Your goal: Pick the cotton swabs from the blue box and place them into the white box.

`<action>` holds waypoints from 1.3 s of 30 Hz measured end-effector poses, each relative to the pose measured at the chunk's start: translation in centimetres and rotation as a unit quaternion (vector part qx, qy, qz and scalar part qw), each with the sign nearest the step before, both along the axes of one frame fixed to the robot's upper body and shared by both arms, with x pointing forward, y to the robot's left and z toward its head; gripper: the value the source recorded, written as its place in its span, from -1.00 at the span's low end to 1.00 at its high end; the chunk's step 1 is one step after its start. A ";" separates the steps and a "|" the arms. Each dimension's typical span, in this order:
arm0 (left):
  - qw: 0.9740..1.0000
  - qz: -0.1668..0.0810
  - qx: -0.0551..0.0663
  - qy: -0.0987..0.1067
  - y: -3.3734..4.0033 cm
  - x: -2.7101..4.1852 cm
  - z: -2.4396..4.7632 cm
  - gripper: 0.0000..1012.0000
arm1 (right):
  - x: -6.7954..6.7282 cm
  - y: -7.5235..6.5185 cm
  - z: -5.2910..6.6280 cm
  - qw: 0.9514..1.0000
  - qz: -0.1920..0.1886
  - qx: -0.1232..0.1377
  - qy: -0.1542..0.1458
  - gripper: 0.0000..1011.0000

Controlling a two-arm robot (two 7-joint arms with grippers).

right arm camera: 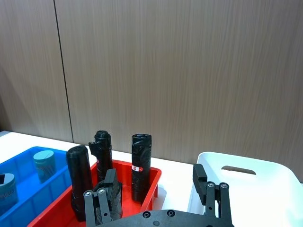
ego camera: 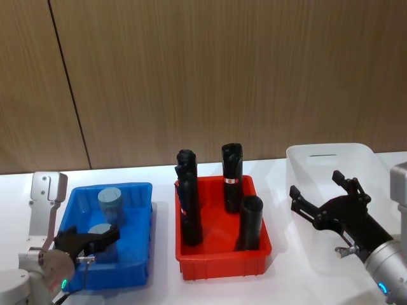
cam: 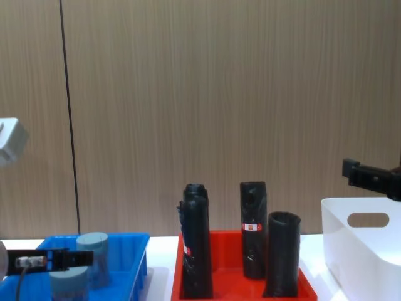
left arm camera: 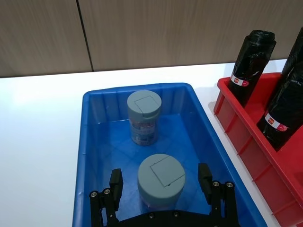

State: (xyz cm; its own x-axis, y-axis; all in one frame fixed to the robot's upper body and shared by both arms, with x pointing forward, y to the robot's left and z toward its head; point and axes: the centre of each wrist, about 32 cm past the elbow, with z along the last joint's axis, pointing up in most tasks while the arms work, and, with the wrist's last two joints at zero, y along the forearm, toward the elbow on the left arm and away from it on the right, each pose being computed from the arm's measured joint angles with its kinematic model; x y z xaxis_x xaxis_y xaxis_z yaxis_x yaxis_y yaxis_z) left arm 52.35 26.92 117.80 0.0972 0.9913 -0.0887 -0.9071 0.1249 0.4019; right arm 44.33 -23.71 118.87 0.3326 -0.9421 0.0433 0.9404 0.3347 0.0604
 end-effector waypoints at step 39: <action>0.999 -0.029 -0.013 0.042 0.71 2.69 -2.00 0.51 | 0.0 0.0 0.0 1.000 0.000 0.000 0.000 0.98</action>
